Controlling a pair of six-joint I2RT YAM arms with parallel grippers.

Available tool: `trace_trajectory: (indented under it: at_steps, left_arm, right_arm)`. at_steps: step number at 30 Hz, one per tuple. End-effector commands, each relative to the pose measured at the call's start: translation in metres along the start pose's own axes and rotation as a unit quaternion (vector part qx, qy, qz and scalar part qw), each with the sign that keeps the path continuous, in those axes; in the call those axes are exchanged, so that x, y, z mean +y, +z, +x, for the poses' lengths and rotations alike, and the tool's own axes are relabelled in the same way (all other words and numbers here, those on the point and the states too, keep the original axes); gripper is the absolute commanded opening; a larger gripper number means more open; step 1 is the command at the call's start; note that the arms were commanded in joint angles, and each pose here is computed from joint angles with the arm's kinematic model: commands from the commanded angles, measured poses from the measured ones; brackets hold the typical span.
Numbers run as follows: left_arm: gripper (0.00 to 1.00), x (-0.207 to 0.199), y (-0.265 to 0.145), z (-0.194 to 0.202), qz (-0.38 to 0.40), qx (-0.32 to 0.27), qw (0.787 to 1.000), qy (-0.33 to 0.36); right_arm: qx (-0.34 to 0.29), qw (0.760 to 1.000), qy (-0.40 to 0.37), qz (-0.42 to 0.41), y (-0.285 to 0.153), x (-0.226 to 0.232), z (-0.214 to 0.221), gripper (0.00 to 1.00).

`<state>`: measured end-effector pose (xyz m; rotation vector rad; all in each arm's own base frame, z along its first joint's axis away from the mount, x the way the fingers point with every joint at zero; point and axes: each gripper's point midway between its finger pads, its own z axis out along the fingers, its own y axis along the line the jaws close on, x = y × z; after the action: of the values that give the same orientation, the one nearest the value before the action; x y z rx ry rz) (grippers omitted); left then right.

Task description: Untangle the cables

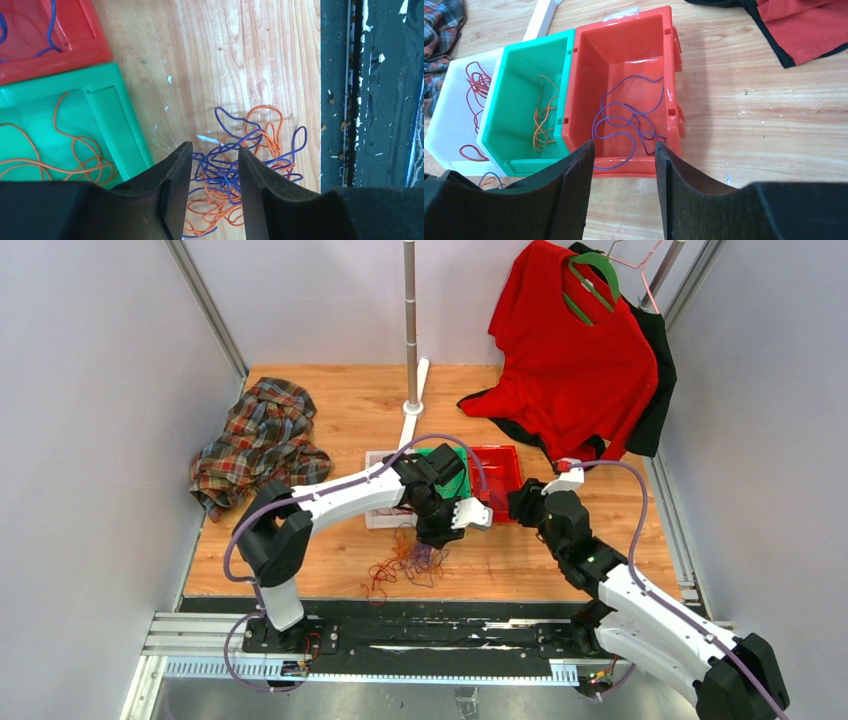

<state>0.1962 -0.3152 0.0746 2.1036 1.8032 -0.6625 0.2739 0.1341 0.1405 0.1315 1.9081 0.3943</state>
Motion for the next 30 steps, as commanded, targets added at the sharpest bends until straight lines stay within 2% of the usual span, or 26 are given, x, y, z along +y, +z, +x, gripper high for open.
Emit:
trace_trajectory:
  at_steps: [1, 3, 5, 8, 15, 16, 19, 21, 22, 30]
  left_arm:
    - [0.39, -0.005, 0.002, -0.007, 0.026, -0.012, 1.000, 0.006]
    - [0.30, -0.006, 0.004, -0.002, 0.027, -0.005, 1.000, 0.011]
    - [0.28, -0.010, 0.005, 0.003, 0.036, 0.001, 0.999, 0.021]
    - [0.28, -0.017, 0.007, 0.011, 0.054, 0.012, 0.998, 0.033]
    - [0.33, -0.003, 0.014, 0.021, 0.046, 0.038, 0.995, 0.086]
    - [0.31, 0.001, 0.015, 0.021, 0.042, 0.041, 0.994, 0.088]
    - [0.15, 0.011, 0.013, 0.015, 0.027, 0.045, 0.995, 0.087]
    - [0.03, 0.015, 0.006, 0.008, 0.015, 0.039, 0.995, 0.094]
    - [0.01, 0.015, 0.001, 0.005, 0.009, 0.035, 0.995, 0.098]
    - [0.01, -0.012, -0.067, -0.019, -0.013, 0.008, 0.995, 0.101]
  right_arm:
    - [0.002, 1.000, 0.006, 0.009, -0.002, -0.005, 0.006, 0.47]
    - [0.002, 1.000, 0.006, 0.010, -0.002, -0.005, 0.006, 0.47]
    - [0.001, 1.000, 0.006, 0.010, -0.002, -0.005, 0.006, 0.47]
    - [0.000, 1.000, 0.006, 0.011, -0.002, -0.005, 0.004, 0.46]
    - [-0.001, 1.000, 0.007, 0.009, -0.001, -0.001, 0.000, 0.45]
    - [-0.001, 1.000, 0.006, 0.009, -0.002, -0.001, -0.001, 0.44]
    - [-0.003, 1.000, 0.006, 0.008, -0.003, 0.000, -0.004, 0.40]
    - [-0.003, 1.000, 0.007, 0.008, -0.005, 0.000, -0.005, 0.38]
    - [-0.004, 1.000, 0.008, 0.008, -0.005, -0.001, -0.005, 0.37]
    - [-0.016, 0.999, 0.009, -0.031, -0.010, 0.015, -0.017, 0.36]
